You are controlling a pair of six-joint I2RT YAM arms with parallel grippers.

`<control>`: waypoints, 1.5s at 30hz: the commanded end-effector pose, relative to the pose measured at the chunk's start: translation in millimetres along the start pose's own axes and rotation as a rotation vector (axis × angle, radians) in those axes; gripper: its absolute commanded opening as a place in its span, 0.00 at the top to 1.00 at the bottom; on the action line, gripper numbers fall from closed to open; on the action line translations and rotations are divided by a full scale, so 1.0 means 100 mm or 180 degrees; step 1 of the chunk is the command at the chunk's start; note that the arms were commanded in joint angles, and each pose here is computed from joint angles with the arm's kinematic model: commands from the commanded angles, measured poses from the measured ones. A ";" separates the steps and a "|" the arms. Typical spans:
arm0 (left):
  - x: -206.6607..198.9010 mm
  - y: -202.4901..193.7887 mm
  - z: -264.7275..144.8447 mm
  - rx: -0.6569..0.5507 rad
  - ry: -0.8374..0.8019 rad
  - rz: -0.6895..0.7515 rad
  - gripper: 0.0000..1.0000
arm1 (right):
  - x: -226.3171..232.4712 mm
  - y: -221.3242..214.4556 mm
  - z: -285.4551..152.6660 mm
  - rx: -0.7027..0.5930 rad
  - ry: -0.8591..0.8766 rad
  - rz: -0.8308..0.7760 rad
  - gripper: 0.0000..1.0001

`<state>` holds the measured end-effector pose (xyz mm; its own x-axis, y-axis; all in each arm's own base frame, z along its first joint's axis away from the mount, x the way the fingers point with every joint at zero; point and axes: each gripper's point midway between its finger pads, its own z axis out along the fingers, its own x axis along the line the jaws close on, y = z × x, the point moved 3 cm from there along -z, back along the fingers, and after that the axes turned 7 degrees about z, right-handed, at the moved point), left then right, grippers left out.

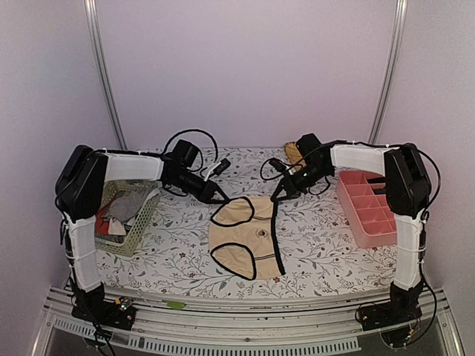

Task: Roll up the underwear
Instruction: Fold the underwear at the corner of the board.

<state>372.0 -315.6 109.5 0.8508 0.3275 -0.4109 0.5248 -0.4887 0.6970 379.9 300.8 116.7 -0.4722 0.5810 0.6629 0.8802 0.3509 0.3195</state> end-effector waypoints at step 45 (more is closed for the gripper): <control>-1.14 -0.94 0.24 0.0395 0.0415 0.0212 0.65 | 0.51 -1.57 0.28 0.0477 -0.0024 0.0625 0.68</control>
<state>215.6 -322.4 84.5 0.8849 0.3381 -0.3205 0.4646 -0.5918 0.6587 216.6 299.1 93.6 -0.3676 0.6140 0.6985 0.9115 0.3869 0.1396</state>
